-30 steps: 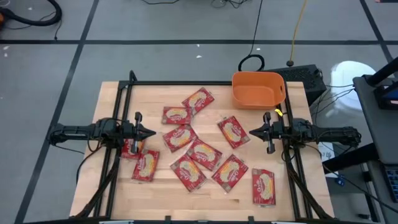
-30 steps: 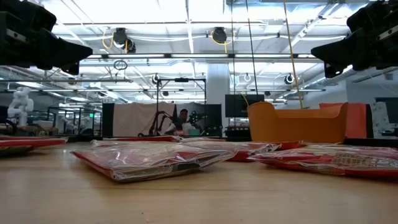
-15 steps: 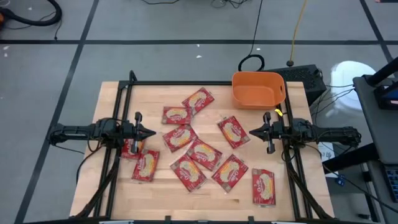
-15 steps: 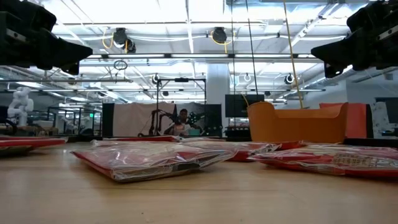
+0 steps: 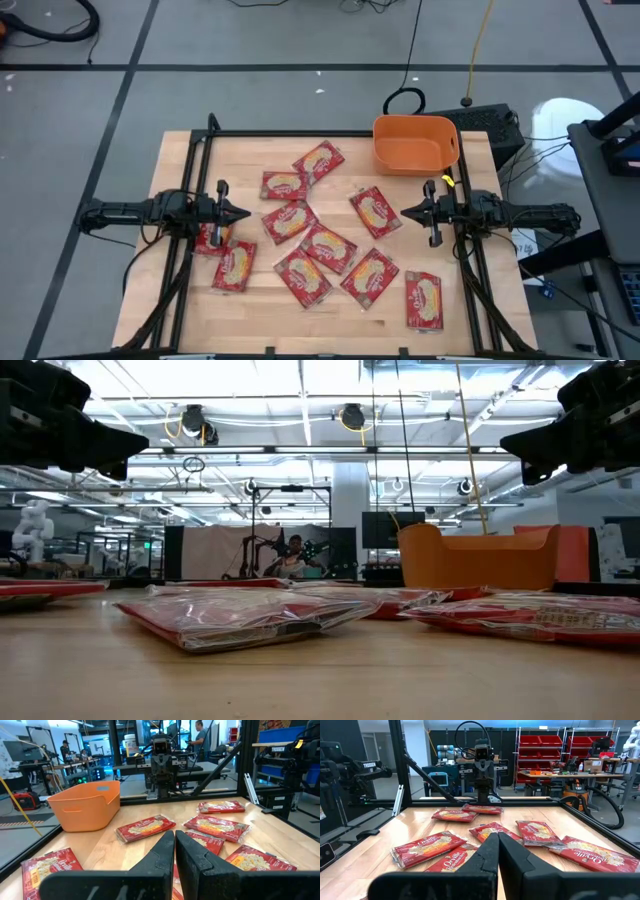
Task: Sort popcorn bags into baskets
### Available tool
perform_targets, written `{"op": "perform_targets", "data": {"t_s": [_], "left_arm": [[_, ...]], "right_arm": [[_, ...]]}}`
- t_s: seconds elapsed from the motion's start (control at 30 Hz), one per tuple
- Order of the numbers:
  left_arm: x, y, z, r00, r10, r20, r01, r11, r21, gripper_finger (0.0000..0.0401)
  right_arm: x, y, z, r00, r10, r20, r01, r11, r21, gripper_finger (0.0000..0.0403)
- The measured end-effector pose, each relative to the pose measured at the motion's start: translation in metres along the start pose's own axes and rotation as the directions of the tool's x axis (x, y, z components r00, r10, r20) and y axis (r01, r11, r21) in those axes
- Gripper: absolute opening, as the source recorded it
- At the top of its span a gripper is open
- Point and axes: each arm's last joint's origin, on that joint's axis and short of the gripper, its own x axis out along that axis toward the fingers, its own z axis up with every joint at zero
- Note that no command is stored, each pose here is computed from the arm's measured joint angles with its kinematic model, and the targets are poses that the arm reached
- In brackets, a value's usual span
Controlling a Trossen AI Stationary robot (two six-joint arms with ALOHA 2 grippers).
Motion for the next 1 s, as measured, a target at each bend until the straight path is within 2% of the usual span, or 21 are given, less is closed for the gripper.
{"op": "perform_targets", "data": {"t_s": [0.8,0.87,1.0], "left_arm": [[0.0,0.0,0.001,1.0,0.003,0.011,-0.003,1.0,-0.026,0.0021],[0.0,0.001,0.003,0.999,0.03,0.028,-0.029,0.998,-0.057,0.0021],[0.0,0.004,0.012,0.994,0.107,-0.014,-0.108,0.985,-0.136,0.0014]], "right_arm": [[0.0,0.0,0.0,1.0,0.0,0.0,0.0,1.0,0.0,0.0],[0.0,0.0,0.0,1.0,0.0,0.0,0.0,1.0,0.0,0.0],[0.0,0.0,0.0,1.0,0.0,0.0,0.0,1.0,0.0,0.0]]}}
